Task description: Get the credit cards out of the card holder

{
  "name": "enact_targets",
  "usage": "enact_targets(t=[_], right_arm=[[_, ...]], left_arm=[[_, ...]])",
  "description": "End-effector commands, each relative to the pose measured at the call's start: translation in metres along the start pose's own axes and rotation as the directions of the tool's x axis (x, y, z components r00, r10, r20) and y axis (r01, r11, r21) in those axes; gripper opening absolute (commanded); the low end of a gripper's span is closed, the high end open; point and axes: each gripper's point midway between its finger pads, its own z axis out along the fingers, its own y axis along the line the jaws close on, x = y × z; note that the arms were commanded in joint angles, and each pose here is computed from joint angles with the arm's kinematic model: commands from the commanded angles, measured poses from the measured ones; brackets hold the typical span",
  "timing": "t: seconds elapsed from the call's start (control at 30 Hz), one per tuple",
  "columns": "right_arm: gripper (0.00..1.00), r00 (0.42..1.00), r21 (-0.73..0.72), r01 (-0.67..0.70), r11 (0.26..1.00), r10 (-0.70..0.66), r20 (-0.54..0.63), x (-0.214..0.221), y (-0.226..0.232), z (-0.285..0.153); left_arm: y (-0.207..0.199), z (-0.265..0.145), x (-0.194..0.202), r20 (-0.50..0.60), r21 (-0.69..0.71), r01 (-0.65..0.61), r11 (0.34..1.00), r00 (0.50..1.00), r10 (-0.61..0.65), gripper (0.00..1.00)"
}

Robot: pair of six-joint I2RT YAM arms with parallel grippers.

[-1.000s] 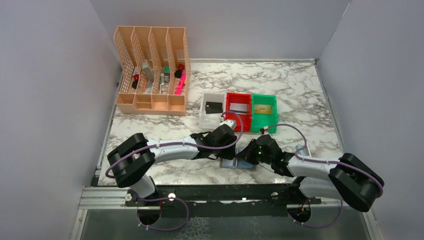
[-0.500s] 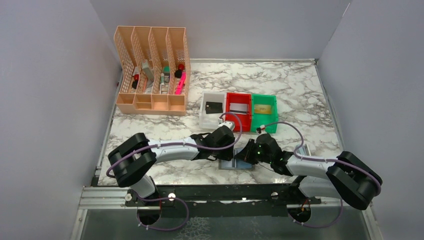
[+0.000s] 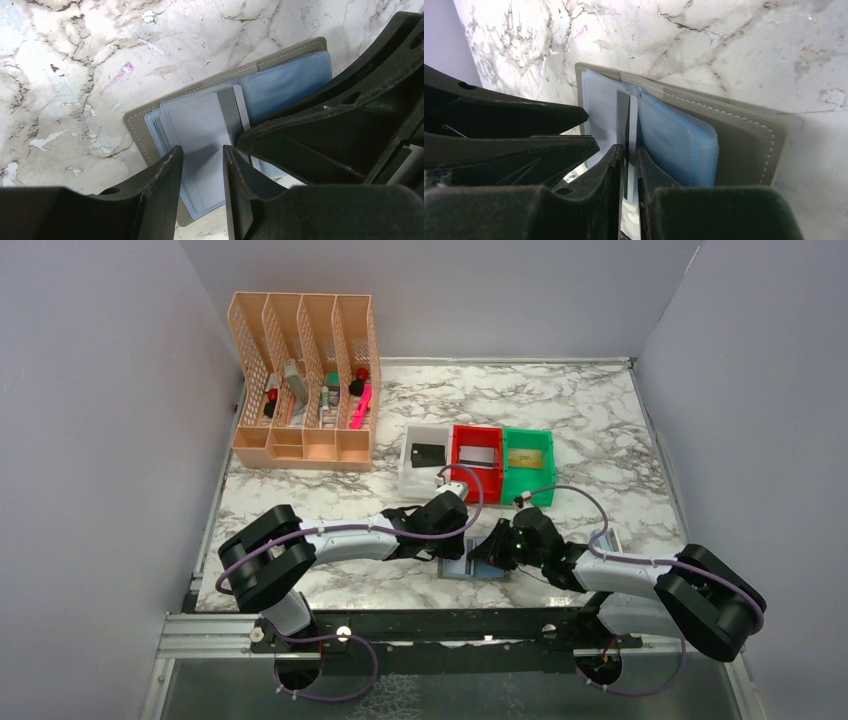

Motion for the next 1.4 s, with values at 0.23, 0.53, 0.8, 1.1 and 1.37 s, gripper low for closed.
enact_targets(t=[0.23, 0.53, 0.8, 1.1, 1.37], right_arm=[[0.01, 0.995, -0.004, -0.099, 0.995, 0.099, -0.03, 0.011, -0.01, -0.004], [0.01, 0.995, 0.022, -0.094, 0.995, 0.093, 0.025, -0.002, -0.019, -0.017], [0.01, 0.997, 0.059, -0.081, 0.995, 0.08, 0.016, -0.001, -0.031, -0.023], [0.01, 0.996, 0.086, -0.086, 0.993, 0.085, 0.011, -0.002, -0.035, -0.021], [0.01, 0.995, 0.115, -0.099, 0.988, 0.097, 0.02, -0.003, -0.04, -0.02]], left_arm=[[0.013, 0.004, 0.029, -0.078, -0.022, 0.027, 0.999, 0.997, -0.029, 0.36], [0.019, 0.003, 0.029, -0.069, -0.052, 0.03, 0.998, 0.997, -0.034, 0.36], [0.02, 0.004, 0.03, -0.073, -0.054, 0.026, 0.998, 0.997, -0.03, 0.36], [0.004, -0.007, 0.011, -0.024, -0.002, 0.002, 1.0, 1.0, -0.002, 0.44], [-0.034, -0.026, -0.018, 0.046, 0.126, -0.047, 0.991, 0.998, 0.041, 0.51]])
